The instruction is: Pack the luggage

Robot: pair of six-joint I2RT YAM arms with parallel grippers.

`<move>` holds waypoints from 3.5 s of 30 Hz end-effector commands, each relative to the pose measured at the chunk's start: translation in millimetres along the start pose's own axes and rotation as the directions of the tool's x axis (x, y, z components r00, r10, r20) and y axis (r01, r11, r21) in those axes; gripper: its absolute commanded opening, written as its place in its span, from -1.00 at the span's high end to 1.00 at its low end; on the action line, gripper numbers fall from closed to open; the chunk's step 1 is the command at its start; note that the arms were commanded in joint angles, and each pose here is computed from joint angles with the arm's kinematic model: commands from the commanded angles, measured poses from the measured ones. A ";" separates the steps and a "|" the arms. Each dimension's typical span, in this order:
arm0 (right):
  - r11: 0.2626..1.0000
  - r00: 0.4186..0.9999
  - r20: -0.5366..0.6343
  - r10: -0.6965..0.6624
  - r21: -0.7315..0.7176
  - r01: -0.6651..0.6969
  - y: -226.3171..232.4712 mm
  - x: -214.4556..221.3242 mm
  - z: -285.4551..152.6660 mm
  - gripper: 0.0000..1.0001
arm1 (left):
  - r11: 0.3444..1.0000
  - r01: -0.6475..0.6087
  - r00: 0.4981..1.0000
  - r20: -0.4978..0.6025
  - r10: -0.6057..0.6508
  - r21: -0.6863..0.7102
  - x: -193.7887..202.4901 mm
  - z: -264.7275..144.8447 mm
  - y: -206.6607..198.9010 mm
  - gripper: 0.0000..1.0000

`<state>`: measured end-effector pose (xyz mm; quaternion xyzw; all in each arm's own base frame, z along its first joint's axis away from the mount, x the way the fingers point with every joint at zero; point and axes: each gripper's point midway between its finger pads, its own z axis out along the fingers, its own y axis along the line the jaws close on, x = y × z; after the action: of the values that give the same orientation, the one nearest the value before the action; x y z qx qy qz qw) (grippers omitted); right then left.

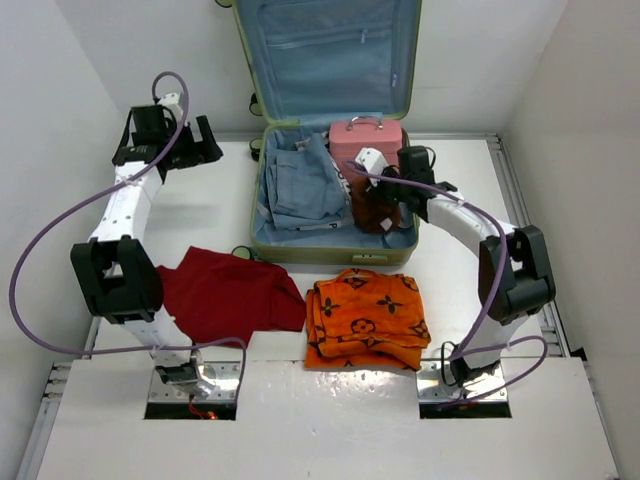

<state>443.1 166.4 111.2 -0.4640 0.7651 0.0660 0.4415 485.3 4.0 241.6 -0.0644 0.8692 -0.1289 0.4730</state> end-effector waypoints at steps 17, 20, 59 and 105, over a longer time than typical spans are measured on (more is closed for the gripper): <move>0.992 0.999 -0.015 0.031 -0.123 -0.033 12.4 -32.1 -38.4 -0.88 | 0.576 -0.588 0.670 -0.058 0.740 0.568 156.8 -93.4 -27.6 -1.00; 0.982 0.993 0.061 0.104 -0.167 -0.092 16.6 -54.8 -55.1 -0.90 | 0.458 -0.592 0.570 -0.056 0.819 0.663 204.4 -103.1 -17.7 -1.00; 0.977 0.975 0.068 0.214 -0.044 -0.211 -13.9 -48.6 -123.9 -0.90 | 0.236 -0.560 0.210 -0.140 0.968 0.794 339.0 -97.2 27.0 0.86; 0.814 0.795 0.182 0.578 -0.059 -0.578 -64.3 -29.0 -122.2 -0.51 | -0.042 -0.611 0.465 0.401 0.789 0.791 290.8 -50.1 -302.1 0.61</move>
<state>403.4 56.2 201.1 -0.1876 0.8533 0.1845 0.4502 309.0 -343.7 112.0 0.6399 0.6220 -0.2696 0.3618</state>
